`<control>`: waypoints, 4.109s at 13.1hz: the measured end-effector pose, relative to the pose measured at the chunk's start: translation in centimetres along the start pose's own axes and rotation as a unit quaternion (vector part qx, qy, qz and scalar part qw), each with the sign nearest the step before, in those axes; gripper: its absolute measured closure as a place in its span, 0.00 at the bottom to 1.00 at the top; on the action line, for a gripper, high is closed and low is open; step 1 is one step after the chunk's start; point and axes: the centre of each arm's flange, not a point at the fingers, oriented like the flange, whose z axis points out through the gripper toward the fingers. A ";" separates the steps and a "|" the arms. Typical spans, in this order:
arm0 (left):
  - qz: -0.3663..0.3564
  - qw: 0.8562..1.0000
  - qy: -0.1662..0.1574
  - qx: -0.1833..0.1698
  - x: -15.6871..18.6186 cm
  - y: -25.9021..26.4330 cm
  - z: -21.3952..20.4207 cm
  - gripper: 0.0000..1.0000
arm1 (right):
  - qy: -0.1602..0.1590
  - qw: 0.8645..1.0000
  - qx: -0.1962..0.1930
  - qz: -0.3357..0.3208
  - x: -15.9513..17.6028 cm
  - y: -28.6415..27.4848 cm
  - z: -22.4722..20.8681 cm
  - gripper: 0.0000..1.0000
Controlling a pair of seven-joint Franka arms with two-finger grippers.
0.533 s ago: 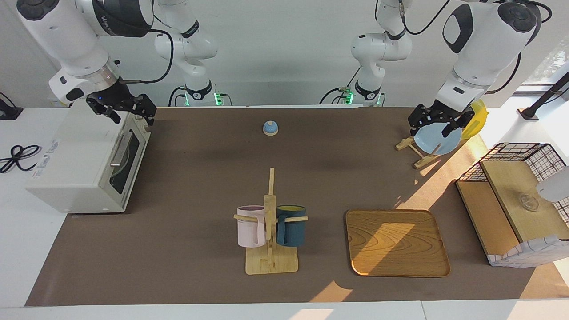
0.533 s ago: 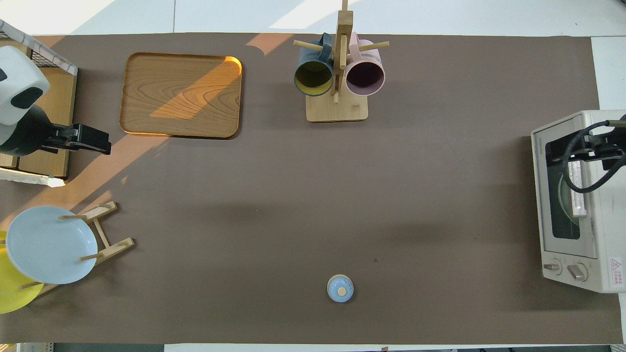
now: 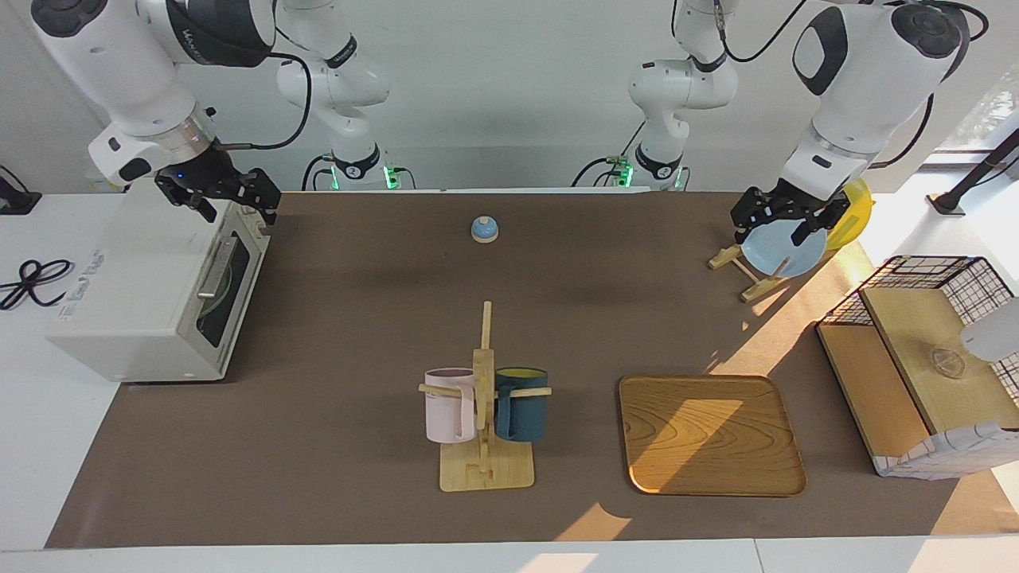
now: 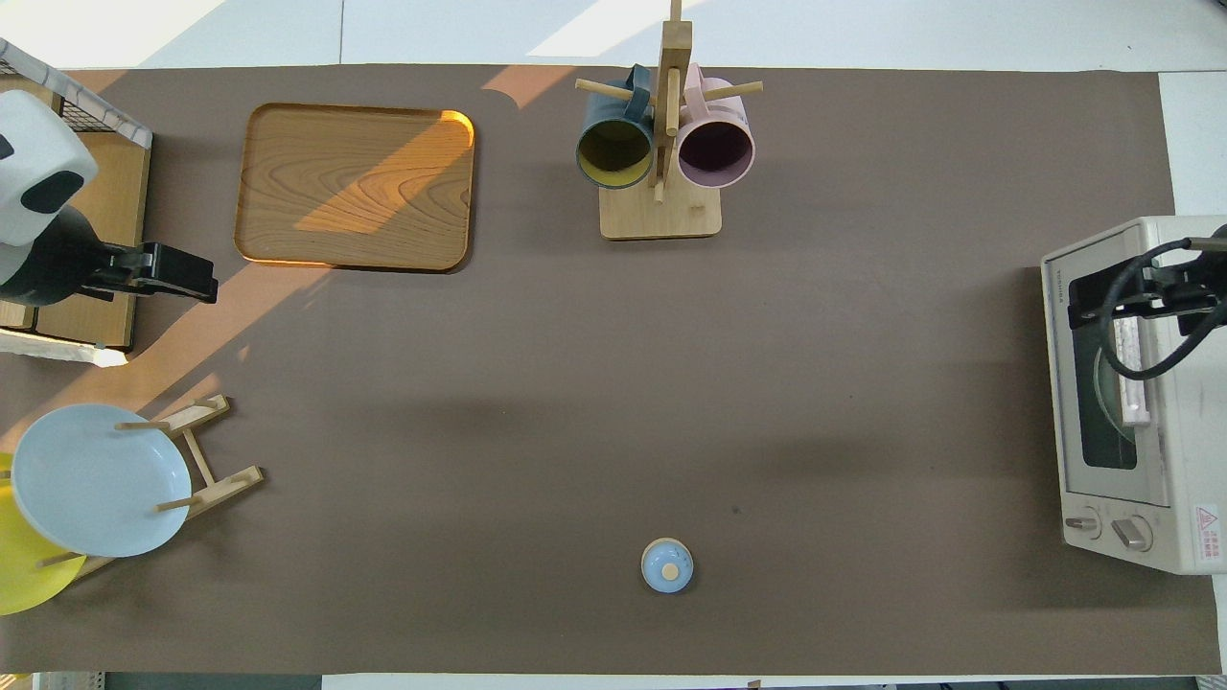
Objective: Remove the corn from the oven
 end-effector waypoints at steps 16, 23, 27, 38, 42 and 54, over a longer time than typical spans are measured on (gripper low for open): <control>0.000 1.000 0.000 0.000 0.0 0.0 0.0 0.00 | 0.058 0.995 -0.052 -0.056 0.0 8.3 10.6 0.99; 0.000 1.000 0.000 0.000 0.0 0.0 0.0 0.00 | 0.059 0.994 -0.052 -0.074 -0.1 7.3 12.9 0.99; 0.000 1.000 0.000 0.000 0.0 0.0 0.0 0.00 | 0.053 0.994 -0.049 -0.083 0.3 2.6 15.1 0.99; 0.000 1.000 0.000 0.000 0.0 0.0 0.0 0.00 | 0.083 0.991 -0.026 -0.098 1.4 -3.5 25.8 0.99; 0.000 1.000 0.000 0.000 0.0 0.0 0.0 0.00 | 0.082 0.992 -0.021 -0.091 1.8 -3.7 28.9 0.99; 0.000 1.000 0.000 0.000 0.0 0.0 0.0 0.00 | 0.036 0.997 -0.024 -0.061 2.5 -8.3 23.4 0.99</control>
